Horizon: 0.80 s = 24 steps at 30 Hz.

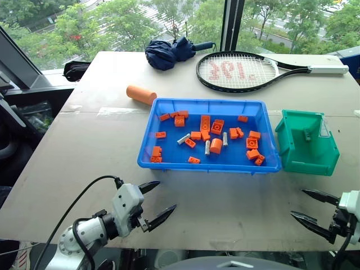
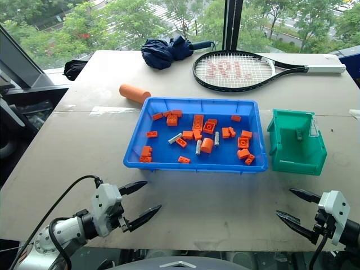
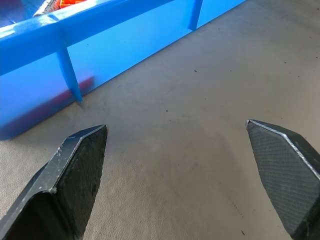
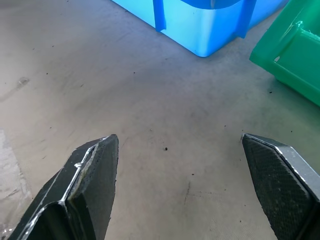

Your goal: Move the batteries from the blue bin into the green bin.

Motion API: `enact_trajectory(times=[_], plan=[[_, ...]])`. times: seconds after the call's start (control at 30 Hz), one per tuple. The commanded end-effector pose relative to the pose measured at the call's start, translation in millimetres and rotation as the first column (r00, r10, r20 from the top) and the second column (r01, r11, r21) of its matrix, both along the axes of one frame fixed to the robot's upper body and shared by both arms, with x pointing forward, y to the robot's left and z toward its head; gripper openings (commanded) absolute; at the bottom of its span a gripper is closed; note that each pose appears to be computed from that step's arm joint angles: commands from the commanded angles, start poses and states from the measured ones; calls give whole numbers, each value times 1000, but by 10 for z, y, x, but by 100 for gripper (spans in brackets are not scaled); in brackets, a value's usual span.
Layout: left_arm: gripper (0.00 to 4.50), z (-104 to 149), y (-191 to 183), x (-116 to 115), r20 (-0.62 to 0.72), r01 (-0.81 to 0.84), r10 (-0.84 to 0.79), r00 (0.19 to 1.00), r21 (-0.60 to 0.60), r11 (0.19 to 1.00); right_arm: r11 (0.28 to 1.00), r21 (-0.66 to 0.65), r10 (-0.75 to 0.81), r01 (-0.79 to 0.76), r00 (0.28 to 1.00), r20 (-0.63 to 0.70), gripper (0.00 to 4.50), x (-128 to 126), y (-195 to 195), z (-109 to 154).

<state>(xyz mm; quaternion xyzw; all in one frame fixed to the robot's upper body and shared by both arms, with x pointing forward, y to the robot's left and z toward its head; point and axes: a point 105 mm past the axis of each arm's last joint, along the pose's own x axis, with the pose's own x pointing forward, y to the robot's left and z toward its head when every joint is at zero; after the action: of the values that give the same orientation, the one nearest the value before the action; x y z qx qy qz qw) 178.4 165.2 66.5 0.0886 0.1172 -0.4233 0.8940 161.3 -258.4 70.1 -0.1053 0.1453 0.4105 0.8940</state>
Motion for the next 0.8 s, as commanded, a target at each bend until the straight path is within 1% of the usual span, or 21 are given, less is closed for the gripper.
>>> enact_trajectory(times=[0.03,0.17,0.23,0.33,0.4,0.53,0.63,0.7,0.8], plan=[[450,50,-12,-22,19,14,-14,1000,-7,1000,1000,-19,4,-3,1000,26,393,-11,-50,110],[450,162,-10,-68,32,66,-65,997,-11,998,996,-4,93,-93,996,0,393,-116,28,256],[450,271,-34,-114,25,112,-111,994,-52,992,990,27,140,-140,990,-8,393,-155,98,371],[450,451,-131,-214,-18,230,-235,972,-146,962,965,81,253,-250,967,-39,393,-202,288,570],[450,564,-193,-232,-19,296,-303,953,-172,940,945,99,315,-311,949,-28,393,-168,420,699],[450,816,-270,-198,12,409,-413,911,-175,896,929,87,356,-361,932,65,393,81,695,1011],[450,979,-248,-123,31,464,-464,885,-126,877,915,27,395,-402,909,134,393,307,872,1239],[450,1062,-186,-25,39,471,-470,882,-83,878,903,1,425,-431,890,165,393,454,967,1375],[450,1208,-44,173,65,456,-455,888,-9,890,870,-126,493,-477,842,218,393,738,1085,1477]])
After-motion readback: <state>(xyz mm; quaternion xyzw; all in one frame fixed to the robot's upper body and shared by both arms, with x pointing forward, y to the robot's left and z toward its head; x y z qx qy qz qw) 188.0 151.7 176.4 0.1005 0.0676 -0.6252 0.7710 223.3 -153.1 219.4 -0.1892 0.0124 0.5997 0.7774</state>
